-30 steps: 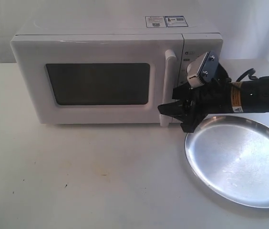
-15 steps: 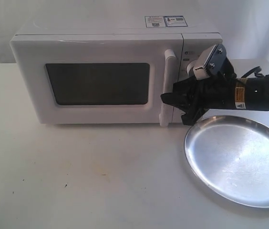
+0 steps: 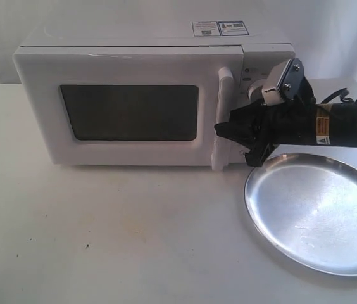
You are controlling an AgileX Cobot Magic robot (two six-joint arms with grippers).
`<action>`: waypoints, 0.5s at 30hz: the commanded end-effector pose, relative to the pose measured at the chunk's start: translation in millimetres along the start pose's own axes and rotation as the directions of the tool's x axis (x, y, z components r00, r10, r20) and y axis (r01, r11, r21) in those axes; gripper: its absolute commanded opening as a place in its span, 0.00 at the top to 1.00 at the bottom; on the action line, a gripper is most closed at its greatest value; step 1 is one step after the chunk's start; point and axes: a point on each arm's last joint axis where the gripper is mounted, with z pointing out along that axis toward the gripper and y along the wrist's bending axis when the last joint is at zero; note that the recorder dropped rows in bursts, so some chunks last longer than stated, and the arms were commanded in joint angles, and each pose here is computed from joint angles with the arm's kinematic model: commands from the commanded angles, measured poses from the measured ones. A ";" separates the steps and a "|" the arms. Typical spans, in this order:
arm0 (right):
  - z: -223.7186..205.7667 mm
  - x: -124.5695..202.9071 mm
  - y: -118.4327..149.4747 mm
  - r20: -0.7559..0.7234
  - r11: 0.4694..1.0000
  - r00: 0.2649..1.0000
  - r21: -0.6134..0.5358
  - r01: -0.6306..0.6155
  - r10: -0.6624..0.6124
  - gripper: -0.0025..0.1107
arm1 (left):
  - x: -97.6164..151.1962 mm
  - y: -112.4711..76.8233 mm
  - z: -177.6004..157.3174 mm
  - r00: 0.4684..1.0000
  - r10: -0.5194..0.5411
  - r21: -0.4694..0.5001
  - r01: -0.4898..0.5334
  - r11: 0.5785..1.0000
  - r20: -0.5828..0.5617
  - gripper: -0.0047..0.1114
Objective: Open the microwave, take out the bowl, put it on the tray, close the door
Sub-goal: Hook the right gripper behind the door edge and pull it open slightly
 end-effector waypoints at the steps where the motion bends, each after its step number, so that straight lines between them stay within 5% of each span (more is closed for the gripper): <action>1: 5.1 -38.9 16.5 0.234 0.984 0.969 -0.141 0.112 -0.077 0.98 | -0.9 -0.4 -0.4 1.000 -0.008 0.006 0.008 1.000 0.005 0.96; 8: 23.4 -38.7 46.0 0.189 0.937 0.972 -0.294 0.190 -0.138 0.98 | -0.9 -0.4 -0.4 1.000 -0.008 0.006 0.008 1.000 0.005 0.96; 15: 28.5 -39.8 52.0 0.185 0.930 0.972 -0.310 0.199 -0.146 0.98 | -0.9 -0.4 -0.4 1.000 -0.008 0.006 0.008 1.000 0.005 0.96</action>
